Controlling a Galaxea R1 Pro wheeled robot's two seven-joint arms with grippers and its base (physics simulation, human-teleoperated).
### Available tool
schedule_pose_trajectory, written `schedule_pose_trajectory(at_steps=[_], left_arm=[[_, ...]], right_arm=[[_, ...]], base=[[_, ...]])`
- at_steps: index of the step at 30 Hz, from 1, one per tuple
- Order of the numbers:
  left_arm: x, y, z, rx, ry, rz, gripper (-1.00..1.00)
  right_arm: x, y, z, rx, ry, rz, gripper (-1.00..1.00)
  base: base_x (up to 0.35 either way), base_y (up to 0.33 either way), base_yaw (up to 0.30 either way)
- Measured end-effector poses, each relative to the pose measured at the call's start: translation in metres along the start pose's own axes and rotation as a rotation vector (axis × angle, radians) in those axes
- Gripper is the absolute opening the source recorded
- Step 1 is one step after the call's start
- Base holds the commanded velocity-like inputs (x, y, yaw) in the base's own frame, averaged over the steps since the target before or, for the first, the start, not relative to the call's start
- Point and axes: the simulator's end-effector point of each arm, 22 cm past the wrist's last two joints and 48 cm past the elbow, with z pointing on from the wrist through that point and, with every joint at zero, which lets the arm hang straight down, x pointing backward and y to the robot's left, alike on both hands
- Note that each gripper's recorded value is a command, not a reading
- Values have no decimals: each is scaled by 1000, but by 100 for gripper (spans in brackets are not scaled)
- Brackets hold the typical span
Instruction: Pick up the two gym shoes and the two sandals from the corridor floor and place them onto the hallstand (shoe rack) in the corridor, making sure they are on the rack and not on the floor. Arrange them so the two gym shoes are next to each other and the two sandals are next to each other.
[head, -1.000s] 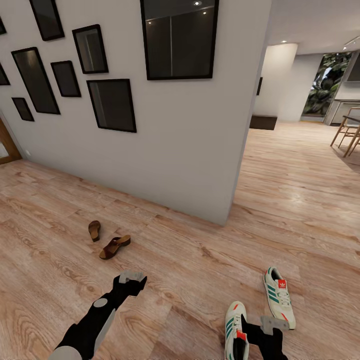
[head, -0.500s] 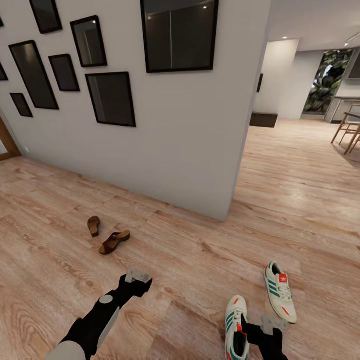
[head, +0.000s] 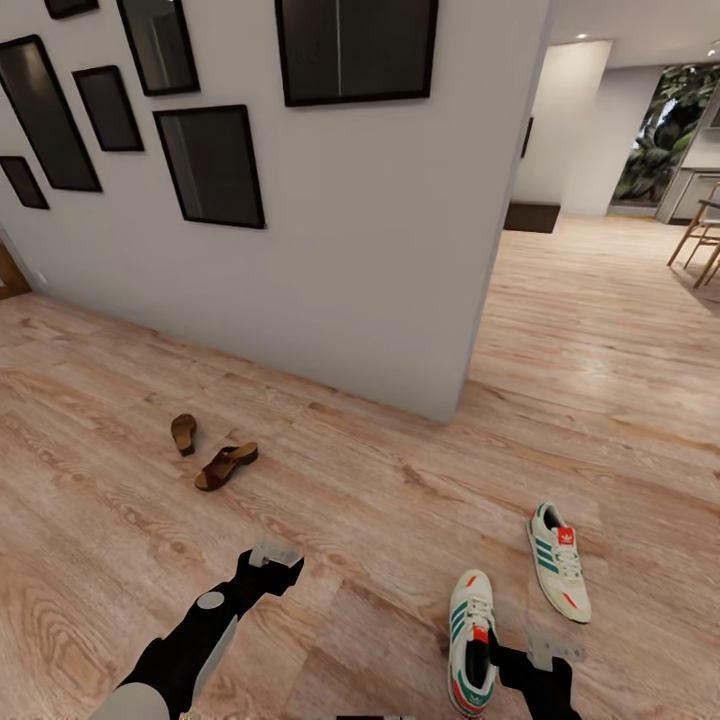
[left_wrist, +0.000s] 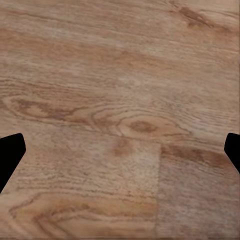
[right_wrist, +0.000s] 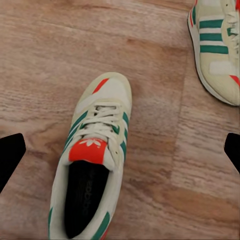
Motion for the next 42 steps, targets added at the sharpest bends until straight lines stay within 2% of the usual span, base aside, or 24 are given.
schedule_pose_trajectory(at_steps=[15, 35, 42], left_arm=[[49, 1, 14, 7, 81, -23, 100], [58, 1, 14, 5, 93, -28, 100], [58, 3, 14, 2, 91, -35, 100]], right_arm=[[29, -3, 8, 8, 59, -11, 100], [29, -3, 9, 9, 60, -11, 100], [29, -3, 9, 8, 60, -12, 100]], base=[[0, 0, 15], [1, 2, 22], [58, 137, -14]])
